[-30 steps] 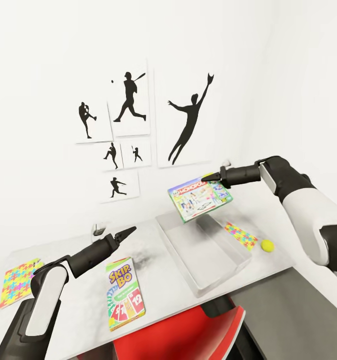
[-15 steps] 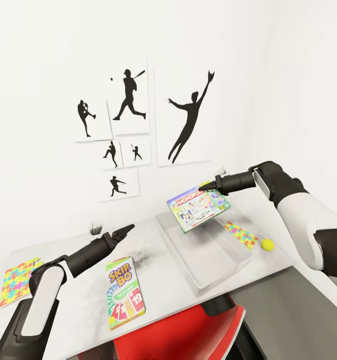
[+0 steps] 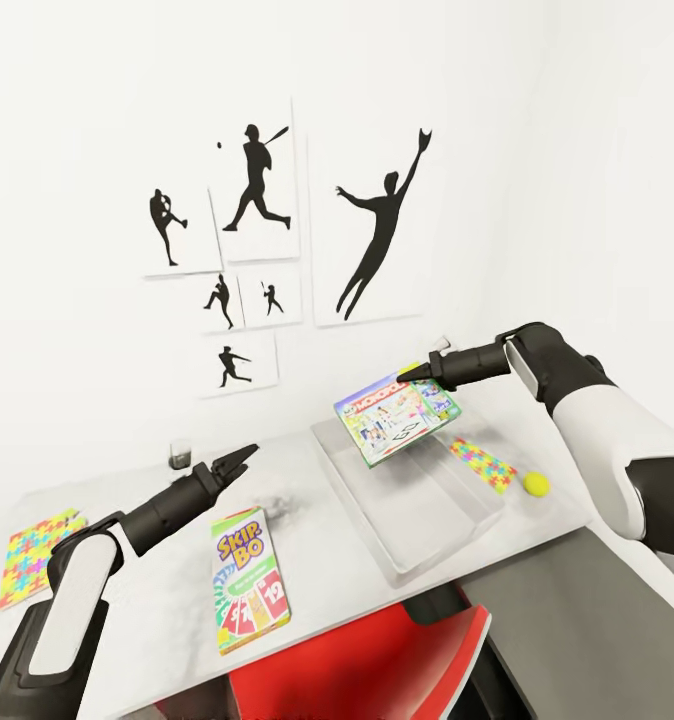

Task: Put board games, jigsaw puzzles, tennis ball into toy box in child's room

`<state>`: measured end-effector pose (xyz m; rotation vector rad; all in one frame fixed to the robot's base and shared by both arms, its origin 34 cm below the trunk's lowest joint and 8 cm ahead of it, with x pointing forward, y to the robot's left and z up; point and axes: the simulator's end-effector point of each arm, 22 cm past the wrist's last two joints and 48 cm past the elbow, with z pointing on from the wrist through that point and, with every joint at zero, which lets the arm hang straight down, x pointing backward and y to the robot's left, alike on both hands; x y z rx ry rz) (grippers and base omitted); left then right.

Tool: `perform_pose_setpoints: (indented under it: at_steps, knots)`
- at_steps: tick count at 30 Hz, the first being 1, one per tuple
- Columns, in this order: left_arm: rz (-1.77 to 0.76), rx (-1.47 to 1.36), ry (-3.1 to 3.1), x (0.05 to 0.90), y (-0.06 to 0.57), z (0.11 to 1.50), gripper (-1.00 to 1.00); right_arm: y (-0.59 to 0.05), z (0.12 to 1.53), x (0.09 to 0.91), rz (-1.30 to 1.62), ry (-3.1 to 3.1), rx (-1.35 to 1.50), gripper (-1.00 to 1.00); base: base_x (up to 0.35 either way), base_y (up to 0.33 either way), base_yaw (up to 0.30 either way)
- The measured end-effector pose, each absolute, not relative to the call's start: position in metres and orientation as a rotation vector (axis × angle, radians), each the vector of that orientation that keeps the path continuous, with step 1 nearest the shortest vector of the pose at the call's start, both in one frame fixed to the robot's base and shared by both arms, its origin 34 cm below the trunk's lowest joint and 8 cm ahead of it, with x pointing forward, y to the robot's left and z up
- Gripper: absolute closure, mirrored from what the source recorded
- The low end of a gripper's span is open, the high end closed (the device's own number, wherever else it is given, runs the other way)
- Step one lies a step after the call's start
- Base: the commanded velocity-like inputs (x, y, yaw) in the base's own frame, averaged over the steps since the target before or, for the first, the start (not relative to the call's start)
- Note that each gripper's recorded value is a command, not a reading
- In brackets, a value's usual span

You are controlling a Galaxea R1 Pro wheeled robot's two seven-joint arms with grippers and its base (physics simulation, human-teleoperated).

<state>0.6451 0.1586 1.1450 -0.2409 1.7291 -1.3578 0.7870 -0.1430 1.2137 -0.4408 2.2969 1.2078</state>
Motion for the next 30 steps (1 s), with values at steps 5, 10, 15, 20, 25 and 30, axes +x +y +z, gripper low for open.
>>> perform_pose_setpoints:
  at_steps: [5, 10, 15, 20, 25, 30]
  knots:
    - [-1.365, -0.27, 1.724, 0.646, 0.165, 1.14, -1.0, -0.144, 1.209, 0.791, 1.193, 2.307, -0.435, 1.0, 0.0, 0.0, 0.0]
    - [-1.373, -0.284, 1.723, 0.646, 0.167, 1.136, -1.0, -0.144, 1.203, 0.795, 1.175, 2.319, -0.429, 1.0, 0.0, 0.0, 0.0]
    - [-1.38, -0.294, 1.726, 0.647, 0.168, 1.131, -1.0, -0.142, 1.199, 0.799, 1.167, 2.327, -0.426, 1.0, 0.0, 0.0, 0.0]
    - [-1.384, -0.305, 1.732, 0.648, 0.169, 1.125, -1.0, -0.138, 1.196, 0.803, 1.154, 2.332, -0.431, 1.0, 0.0, 0.0, 0.0]
    - [-1.387, -0.313, 1.739, 0.649, 0.169, 1.12, -1.0, -0.13, 1.203, 0.818, 1.061, 2.32, -0.459, 1.0, 0.0, 0.0, 0.0]
    - [-1.39, -0.32, 1.745, 0.649, 0.169, 1.115, -1.0, -0.117, 1.205, 0.831, 0.98, 2.307, -0.491, 1.0, 0.0, 0.0, 0.0]
